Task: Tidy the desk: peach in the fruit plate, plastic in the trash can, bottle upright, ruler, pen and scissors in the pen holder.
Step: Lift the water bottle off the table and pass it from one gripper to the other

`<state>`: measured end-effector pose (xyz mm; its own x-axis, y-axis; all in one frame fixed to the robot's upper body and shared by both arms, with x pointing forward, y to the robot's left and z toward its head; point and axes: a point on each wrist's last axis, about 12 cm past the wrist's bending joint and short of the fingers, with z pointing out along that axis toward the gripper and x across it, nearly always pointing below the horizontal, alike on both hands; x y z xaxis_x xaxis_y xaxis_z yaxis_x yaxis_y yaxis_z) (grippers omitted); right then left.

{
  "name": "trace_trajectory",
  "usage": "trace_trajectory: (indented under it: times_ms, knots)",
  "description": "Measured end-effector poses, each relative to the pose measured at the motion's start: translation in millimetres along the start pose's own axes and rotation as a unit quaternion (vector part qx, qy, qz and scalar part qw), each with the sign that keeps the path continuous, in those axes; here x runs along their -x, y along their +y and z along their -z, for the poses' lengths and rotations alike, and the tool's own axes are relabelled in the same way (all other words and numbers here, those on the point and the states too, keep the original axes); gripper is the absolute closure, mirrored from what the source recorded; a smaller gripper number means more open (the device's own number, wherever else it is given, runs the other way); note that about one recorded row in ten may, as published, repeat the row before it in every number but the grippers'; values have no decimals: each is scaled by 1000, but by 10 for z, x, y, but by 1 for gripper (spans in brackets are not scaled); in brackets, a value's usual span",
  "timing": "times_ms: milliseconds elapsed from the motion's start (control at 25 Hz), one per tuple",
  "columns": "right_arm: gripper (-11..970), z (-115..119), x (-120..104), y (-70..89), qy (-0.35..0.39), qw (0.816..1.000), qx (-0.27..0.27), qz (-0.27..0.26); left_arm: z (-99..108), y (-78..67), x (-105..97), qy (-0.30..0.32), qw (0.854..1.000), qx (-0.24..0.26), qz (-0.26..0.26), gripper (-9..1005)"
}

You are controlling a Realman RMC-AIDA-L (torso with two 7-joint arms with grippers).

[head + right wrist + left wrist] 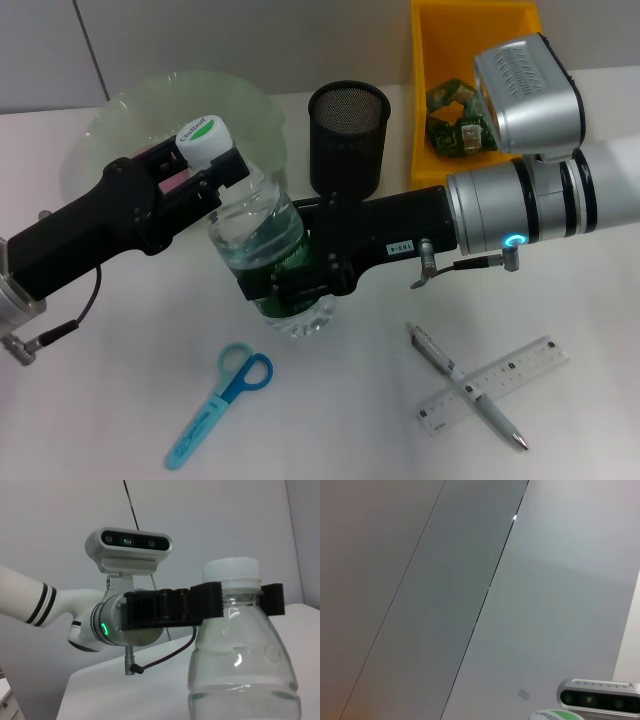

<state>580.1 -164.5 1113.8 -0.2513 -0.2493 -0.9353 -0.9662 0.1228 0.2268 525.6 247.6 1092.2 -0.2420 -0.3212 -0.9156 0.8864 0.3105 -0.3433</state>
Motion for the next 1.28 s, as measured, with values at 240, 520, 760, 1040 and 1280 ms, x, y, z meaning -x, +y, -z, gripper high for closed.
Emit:
trace_trajectory:
  times_ms: [240, 520, 760, 1040, 1280]
  knots:
    - [220, -1, 1, 0, 0, 1000, 0, 0, 3, 3, 9, 2, 1000, -2, -2, 436]
    - [207, -5, 9, -2, 0, 1000, 1, -1, -2, 4, 16, 2, 1000, -3, -2, 547]
    - [187, -23, 20, 6, 8, 1000, 7, 5, -4, 7, 21, 4, 1000, -5, -1, 547]
    - [138, -29, 44, 3, 11, 1000, 9, 14, -2, 9, 23, 4, 1000, -4, 0, 547]
    - [129, -12, 43, -19, 12, 1000, -2, 17, 10, 7, 20, 2, 1000, -1, 1, 547]
